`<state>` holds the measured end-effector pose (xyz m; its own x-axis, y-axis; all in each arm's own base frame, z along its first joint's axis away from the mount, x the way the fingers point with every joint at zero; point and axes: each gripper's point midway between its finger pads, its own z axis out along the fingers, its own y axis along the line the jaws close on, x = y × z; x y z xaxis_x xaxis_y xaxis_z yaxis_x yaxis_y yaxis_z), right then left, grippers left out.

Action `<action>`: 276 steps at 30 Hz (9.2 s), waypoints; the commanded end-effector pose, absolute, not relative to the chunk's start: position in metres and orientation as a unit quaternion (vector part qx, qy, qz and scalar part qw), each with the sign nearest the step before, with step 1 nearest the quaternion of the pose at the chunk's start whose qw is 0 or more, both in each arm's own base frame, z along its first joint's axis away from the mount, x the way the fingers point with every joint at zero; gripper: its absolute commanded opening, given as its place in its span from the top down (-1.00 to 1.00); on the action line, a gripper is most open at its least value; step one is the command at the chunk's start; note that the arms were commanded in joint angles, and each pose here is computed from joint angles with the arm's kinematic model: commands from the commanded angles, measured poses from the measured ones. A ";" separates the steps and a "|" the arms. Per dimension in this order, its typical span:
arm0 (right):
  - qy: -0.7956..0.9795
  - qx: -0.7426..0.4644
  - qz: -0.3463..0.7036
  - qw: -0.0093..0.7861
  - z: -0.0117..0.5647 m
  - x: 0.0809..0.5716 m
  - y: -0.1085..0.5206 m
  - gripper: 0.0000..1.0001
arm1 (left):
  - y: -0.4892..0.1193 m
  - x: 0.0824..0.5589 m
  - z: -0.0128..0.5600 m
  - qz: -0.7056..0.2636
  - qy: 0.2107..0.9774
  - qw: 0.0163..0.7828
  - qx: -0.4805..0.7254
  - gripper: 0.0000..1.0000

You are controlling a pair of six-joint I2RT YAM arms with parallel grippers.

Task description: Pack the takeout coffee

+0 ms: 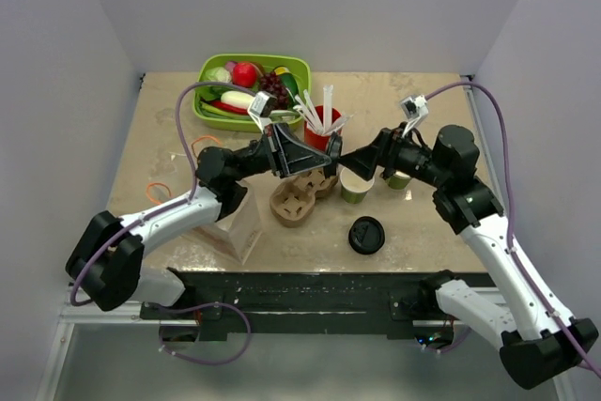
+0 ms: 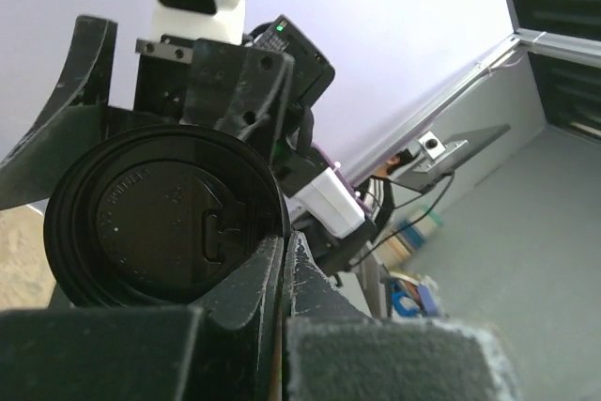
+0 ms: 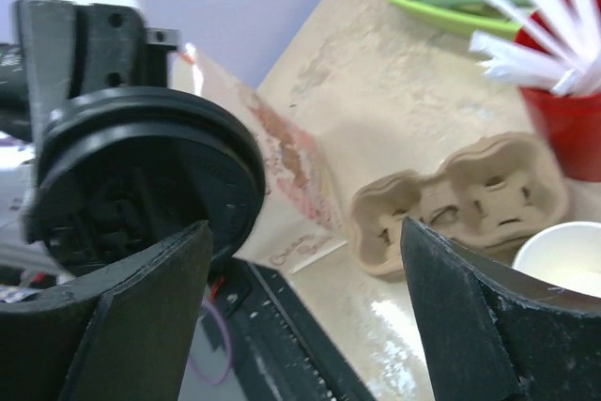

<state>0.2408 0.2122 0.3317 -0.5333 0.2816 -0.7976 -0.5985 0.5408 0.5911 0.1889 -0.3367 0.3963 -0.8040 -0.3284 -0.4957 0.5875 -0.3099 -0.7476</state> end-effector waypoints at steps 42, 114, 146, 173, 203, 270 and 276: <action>0.466 -0.430 0.468 0.616 0.450 0.114 0.206 -0.47 | -0.305 0.097 0.441 -0.710 0.316 0.281 0.563 1.00; 0.806 -0.124 0.377 0.439 0.318 0.223 0.186 1.00 | -0.312 0.289 0.453 -0.428 0.613 0.599 0.285 -0.99; 0.880 0.070 0.340 0.325 0.176 0.299 0.158 0.83 | -0.369 0.280 0.221 -0.407 0.791 0.444 0.112 -0.99; 0.903 0.108 0.270 0.318 0.161 0.309 0.134 0.18 | -0.390 0.289 0.193 -0.408 0.810 0.411 0.093 -0.99; 0.914 0.106 0.244 0.305 0.143 0.312 0.128 0.03 | -0.412 0.308 0.171 -0.343 0.836 0.425 0.059 -0.83; 0.896 0.015 0.353 0.271 0.163 0.304 0.168 -0.19 | -0.413 0.302 0.149 -0.432 0.834 0.339 0.047 0.03; 0.895 0.010 0.354 0.272 0.165 0.303 0.170 -0.18 | -0.414 0.303 0.145 -0.424 0.839 0.336 0.052 0.10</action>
